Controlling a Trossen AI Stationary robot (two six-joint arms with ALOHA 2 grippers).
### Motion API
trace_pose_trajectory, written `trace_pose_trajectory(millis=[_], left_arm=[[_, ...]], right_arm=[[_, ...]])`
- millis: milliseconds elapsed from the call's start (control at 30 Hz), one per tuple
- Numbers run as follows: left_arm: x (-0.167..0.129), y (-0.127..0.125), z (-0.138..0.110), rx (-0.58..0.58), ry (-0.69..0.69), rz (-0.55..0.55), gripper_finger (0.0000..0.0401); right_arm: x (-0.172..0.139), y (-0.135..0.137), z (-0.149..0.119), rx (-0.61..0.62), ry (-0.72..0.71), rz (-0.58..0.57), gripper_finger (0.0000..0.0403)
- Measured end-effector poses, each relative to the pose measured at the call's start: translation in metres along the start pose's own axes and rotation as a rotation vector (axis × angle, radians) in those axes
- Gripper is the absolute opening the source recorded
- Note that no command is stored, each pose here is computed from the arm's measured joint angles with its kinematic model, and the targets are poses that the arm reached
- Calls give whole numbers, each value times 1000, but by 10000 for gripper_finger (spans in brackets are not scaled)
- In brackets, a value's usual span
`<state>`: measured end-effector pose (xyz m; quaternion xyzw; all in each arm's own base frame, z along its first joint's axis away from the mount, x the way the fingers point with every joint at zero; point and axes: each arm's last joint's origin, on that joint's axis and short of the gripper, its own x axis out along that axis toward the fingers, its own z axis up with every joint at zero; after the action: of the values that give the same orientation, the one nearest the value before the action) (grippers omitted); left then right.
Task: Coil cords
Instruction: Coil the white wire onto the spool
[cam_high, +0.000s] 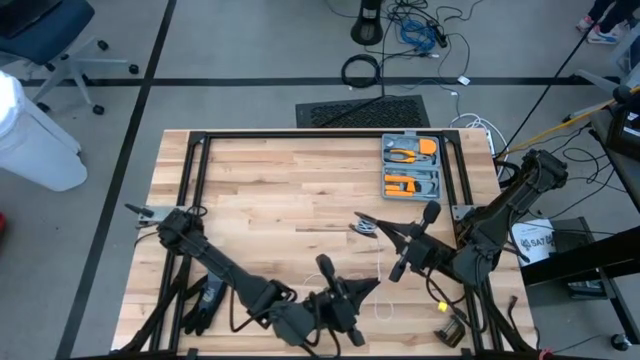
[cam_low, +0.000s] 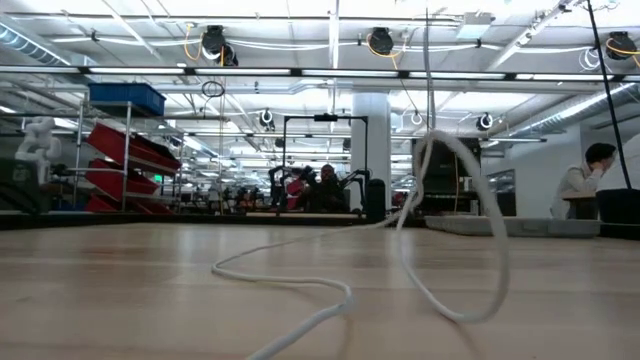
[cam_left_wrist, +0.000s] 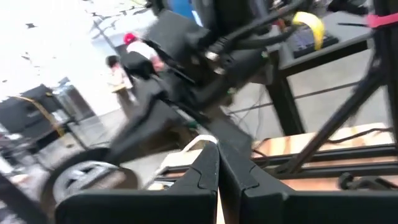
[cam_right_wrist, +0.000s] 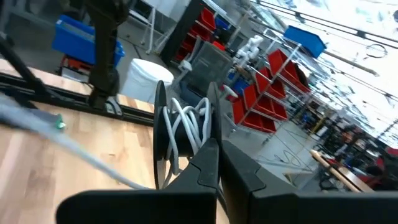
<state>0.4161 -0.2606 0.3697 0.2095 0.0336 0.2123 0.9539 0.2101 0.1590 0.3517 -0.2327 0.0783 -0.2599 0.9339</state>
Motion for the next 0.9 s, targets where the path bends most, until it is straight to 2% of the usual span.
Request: trace_pose_trajectory(millis=[233,433,567,900], left_arm=[[-5,10,9,126,90,177,0],[-13,14,10,292,248,354,0],[-23,12,13,327,253,342,0],[-41,11,22,326,232,311,0]], right_arm=[[0,3,0,-17,-24,71,0],[0,5,-2,-41,-39,127,0],[-6,0,1,-21,-54,142,0],[-39,-23,11,159,-118,238,0]])
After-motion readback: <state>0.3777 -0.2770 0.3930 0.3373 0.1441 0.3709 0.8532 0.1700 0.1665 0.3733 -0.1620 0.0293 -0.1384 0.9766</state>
